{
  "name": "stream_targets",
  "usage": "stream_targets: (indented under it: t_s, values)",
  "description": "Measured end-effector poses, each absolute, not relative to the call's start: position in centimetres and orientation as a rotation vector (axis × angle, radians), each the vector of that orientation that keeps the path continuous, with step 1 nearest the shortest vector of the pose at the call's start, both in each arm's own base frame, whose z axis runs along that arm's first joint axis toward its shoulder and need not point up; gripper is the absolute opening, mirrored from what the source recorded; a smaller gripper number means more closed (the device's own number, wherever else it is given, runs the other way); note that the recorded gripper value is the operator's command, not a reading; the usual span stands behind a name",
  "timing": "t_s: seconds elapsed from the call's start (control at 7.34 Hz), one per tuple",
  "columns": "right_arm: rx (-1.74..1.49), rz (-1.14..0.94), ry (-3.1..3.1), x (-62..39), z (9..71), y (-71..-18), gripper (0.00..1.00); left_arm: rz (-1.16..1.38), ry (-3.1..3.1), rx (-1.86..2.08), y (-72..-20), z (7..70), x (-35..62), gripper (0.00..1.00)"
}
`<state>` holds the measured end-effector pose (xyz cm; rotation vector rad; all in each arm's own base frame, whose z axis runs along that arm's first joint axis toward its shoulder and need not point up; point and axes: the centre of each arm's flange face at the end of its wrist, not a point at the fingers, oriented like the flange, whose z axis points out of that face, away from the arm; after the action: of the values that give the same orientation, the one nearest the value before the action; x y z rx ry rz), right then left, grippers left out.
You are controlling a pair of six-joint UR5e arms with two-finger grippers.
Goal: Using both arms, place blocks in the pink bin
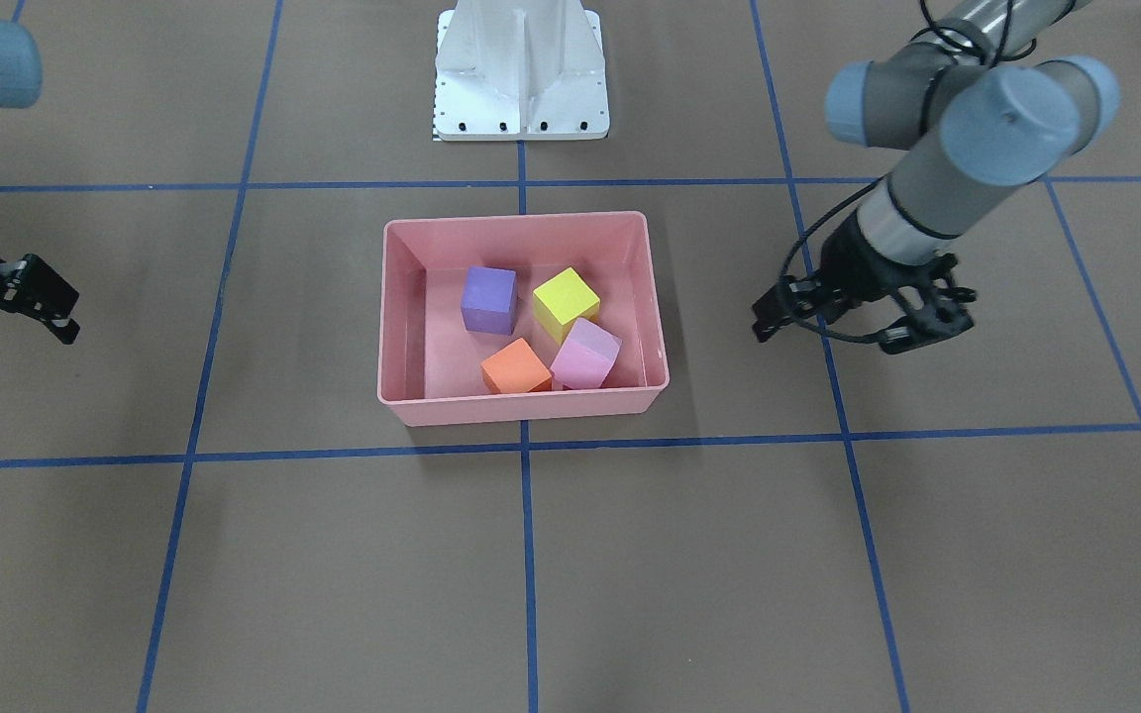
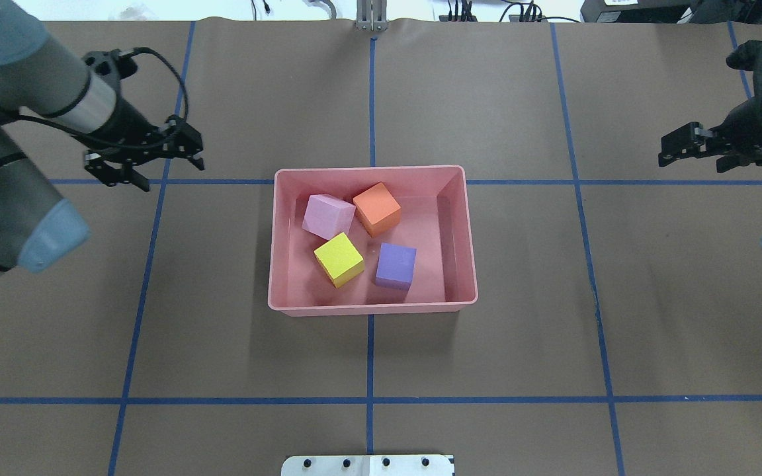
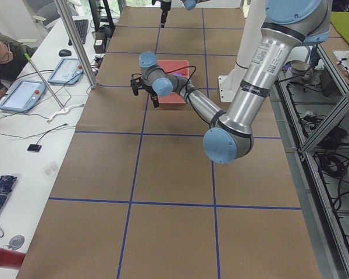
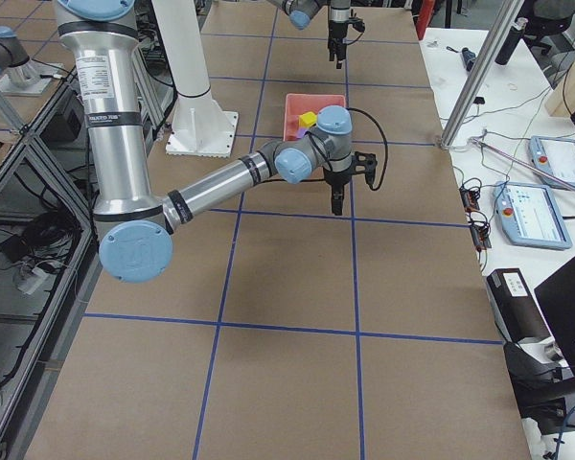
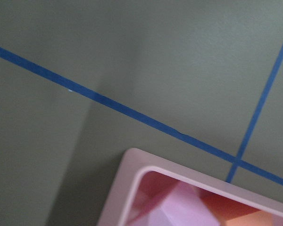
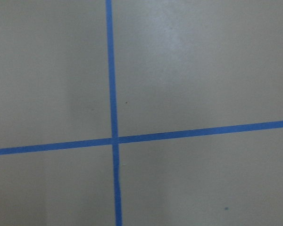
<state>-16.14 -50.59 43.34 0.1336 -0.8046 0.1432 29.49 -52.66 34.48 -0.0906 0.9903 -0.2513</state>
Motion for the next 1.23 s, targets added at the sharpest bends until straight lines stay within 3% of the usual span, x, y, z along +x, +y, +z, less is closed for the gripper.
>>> stream_targets:
  t_s: [0.68,1.23]
  values:
    - [0.136,0.024,-0.753,-0.5,55.9,-46.2,1.00,0.116,0.818,0.171,-46.2,53.4,5.6,1.00]
    - [0.101,-0.034,-0.786,5.1,60.2,-44.9,1.00,0.151,0.825,0.155,-45.1,62.1,-1.6,1.00]
